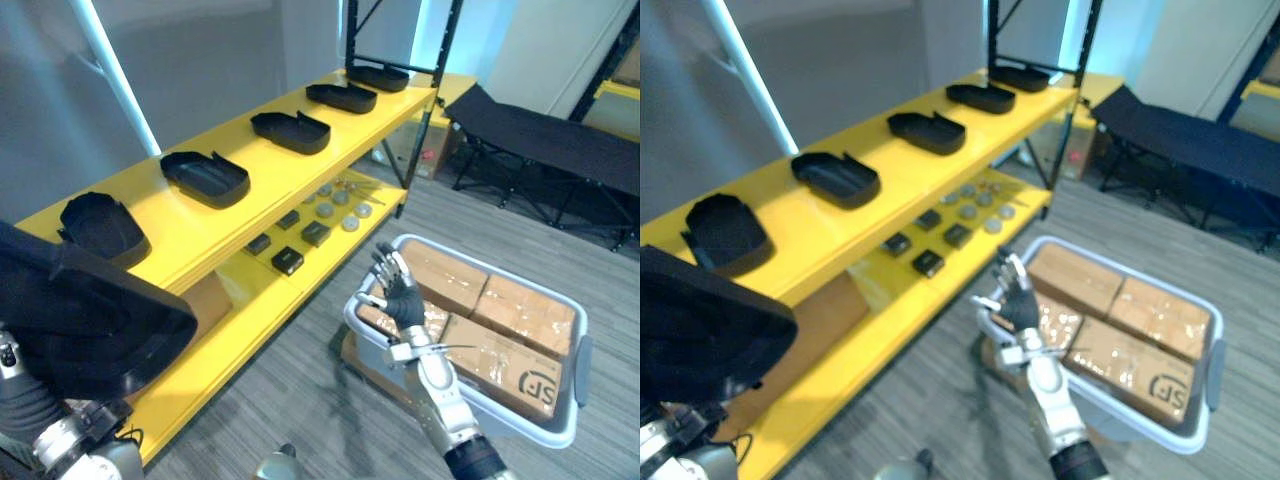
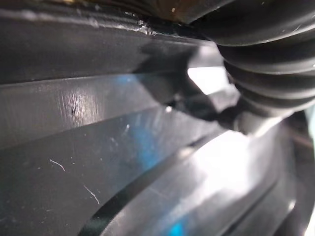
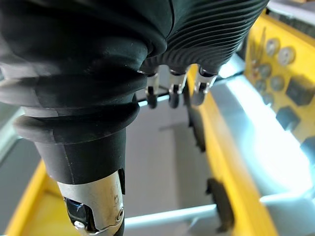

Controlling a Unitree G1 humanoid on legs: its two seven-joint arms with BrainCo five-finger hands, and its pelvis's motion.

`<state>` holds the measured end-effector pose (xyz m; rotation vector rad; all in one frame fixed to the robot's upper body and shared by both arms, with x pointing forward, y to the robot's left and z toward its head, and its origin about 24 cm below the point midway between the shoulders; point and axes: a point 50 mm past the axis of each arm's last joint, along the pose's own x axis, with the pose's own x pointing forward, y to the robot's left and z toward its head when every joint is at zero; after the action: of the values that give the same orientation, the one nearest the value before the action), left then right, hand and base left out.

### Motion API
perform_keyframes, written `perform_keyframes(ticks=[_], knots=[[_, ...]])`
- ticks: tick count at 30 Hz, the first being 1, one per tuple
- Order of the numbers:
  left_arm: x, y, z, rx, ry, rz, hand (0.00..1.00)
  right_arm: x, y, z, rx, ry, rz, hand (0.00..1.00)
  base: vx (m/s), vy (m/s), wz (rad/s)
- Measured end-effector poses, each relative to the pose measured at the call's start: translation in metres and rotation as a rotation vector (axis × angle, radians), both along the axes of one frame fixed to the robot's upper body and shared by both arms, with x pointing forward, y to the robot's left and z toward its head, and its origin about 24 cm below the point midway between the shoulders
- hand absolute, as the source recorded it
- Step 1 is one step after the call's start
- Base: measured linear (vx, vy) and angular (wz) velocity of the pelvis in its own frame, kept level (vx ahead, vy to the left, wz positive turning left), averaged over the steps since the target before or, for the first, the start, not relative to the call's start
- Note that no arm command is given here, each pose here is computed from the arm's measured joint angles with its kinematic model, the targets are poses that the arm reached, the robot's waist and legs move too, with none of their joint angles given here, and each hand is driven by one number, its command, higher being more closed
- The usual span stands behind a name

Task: Walk over and take plastic housings, then place them on the shelf

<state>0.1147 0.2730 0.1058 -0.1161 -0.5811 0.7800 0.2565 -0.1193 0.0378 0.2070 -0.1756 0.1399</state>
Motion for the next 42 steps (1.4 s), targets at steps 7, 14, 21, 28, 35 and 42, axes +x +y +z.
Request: perform_keyframes(ticks=[7,14,21,28,35,42], knots=[[0.002,-0.006,-0.006,-0.089,-0.063,-0.175,1.00,-0.019,-0.042,-0.015,-0.084,0.062,-0.187,0.00,0.02,0.098,0.80],[0.012,-0.015,-0.007,-0.119,-0.063,-0.235,1.00,-0.018,-0.034,0.001,-0.053,-0.033,-0.139,0.00,-0.02,0.049,-0.11],[0.043,-0.034,0.002,-0.073,-0.127,-0.418,1.00,-0.025,-0.039,0.002,-0.066,-0.036,-0.185,0.00,-0.08,-0.039,0.79],[0.046,-0.042,0.001,-0.032,-0.099,-0.422,1.00,-0.031,-0.045,-0.003,-0.091,-0.024,-0.191,0.00,-0.04,-0.063,0.22],[0.047,-0.038,0.015,0.152,-0.064,-0.404,1.00,-0.032,-0.041,-0.001,-0.050,-0.049,-0.227,0.00,0.10,0.076,0.04],[0.066,-0.040,0.032,0.210,-0.098,-0.396,1.00,-0.030,-0.047,0.023,-0.062,-0.185,-0.240,0.00,0.20,0.103,0.52]])
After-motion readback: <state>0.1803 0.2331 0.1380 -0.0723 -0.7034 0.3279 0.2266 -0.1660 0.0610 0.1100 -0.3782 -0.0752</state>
